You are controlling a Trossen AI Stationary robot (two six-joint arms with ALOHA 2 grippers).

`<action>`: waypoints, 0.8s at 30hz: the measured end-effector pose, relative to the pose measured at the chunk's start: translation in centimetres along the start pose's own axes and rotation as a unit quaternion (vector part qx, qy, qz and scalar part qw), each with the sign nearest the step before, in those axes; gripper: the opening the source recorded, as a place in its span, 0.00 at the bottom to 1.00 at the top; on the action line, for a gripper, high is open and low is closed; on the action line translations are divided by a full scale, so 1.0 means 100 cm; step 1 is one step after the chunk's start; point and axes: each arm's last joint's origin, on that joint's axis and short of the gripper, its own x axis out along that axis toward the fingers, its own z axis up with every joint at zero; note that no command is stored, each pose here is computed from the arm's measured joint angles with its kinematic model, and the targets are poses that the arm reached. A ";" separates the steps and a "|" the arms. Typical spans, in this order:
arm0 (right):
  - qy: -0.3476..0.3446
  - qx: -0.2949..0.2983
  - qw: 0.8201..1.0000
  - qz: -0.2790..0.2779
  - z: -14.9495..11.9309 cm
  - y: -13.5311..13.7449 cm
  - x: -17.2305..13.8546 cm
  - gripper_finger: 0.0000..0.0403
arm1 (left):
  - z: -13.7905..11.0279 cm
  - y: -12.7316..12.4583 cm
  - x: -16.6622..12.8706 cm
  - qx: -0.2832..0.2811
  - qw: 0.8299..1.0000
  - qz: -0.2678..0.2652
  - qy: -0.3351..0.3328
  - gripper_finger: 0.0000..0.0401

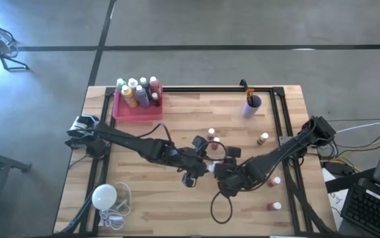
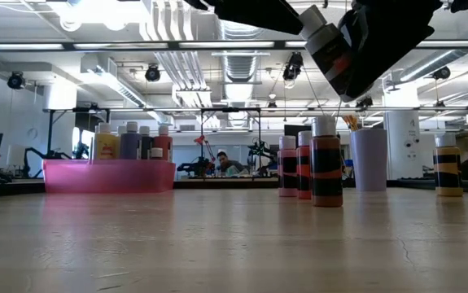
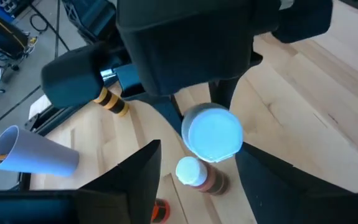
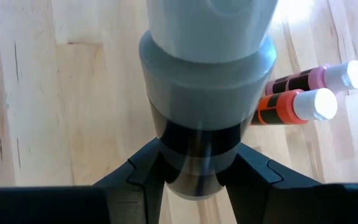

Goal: Pick & Place Paint Supplies
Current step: Put the small white paint bottle into the pink bin

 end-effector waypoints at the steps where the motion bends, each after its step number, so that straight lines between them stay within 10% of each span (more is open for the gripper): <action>1: 0.000 0.000 1.000 0.000 0.000 0.000 0.000 0.33 | 0.001 0.000 0.000 0.000 1.000 0.000 -0.001 0.53; 24: 0.012 -0.001 1.000 0.005 0.004 -0.007 0.004 0.33 | -0.003 -0.005 0.014 0.022 1.000 -0.006 0.007 0.53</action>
